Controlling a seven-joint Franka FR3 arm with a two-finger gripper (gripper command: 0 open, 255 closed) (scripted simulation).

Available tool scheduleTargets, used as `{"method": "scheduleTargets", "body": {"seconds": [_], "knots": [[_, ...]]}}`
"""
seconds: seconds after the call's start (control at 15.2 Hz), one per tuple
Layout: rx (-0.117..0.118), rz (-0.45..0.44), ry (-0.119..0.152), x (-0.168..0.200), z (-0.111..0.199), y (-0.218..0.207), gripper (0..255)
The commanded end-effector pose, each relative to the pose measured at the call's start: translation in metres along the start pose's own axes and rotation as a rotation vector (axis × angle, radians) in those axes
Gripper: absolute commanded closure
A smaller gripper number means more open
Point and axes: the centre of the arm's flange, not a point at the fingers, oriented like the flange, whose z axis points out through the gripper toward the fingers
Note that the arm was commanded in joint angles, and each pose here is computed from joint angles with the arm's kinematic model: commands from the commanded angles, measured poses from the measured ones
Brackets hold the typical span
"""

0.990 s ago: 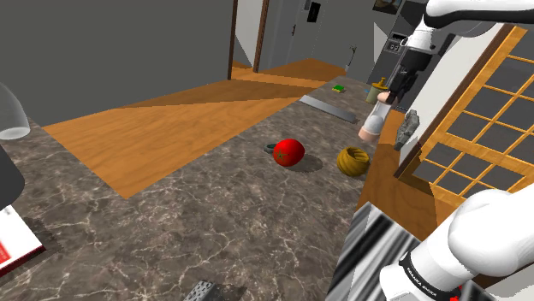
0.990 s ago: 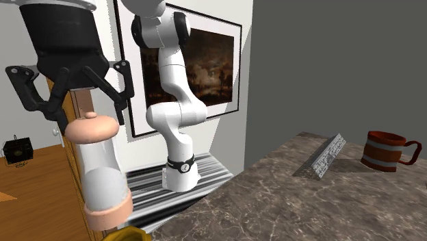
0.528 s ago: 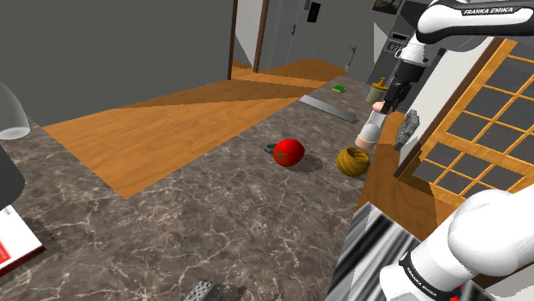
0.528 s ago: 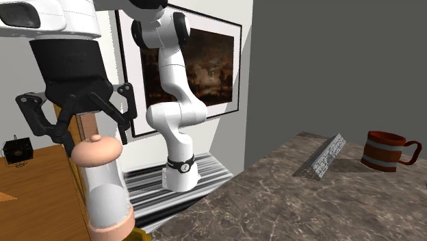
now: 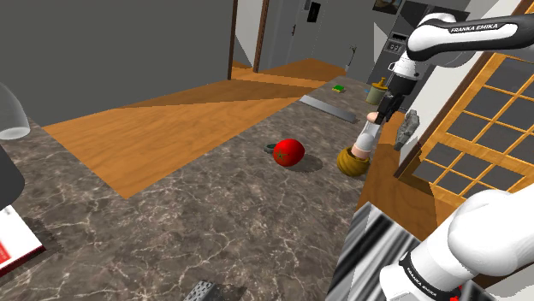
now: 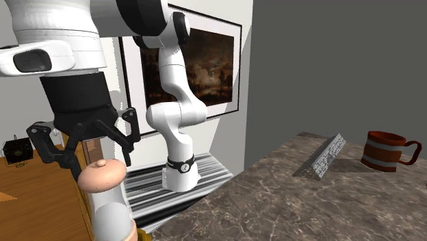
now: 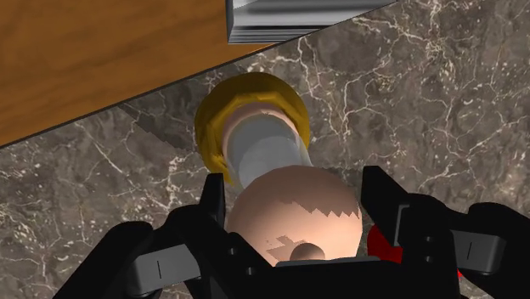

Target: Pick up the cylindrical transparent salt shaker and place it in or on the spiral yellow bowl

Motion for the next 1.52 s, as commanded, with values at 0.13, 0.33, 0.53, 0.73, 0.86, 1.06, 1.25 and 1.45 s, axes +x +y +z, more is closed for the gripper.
{"method": "scheduleTargets", "body": {"seconds": [0.13, 0.33, 0.53, 0.73, 0.86, 1.06, 1.25, 1.45], "knots": [[0.000, 0.000, 0.001, 0.000, 0.005, 0.001, 255], [0.000, 0.000, 0.001, 0.000, 0.005, 0.001, 255], [0.000, 0.000, 0.001, 0.000, 0.005, 0.001, 0], [0.000, 0.000, 0.001, 0.000, 0.005, 0.001, 0], [0.000, 0.000, 0.001, 0.000, 0.005, 0.001, 0], [0.000, 0.000, 0.001, 0.000, -0.035, 0.001, 0], [0.000, 0.000, 0.001, 0.000, -0.045, 0.001, 0], [0.000, 0.000, 0.001, 0.000, -0.045, 0.001, 0]]}}
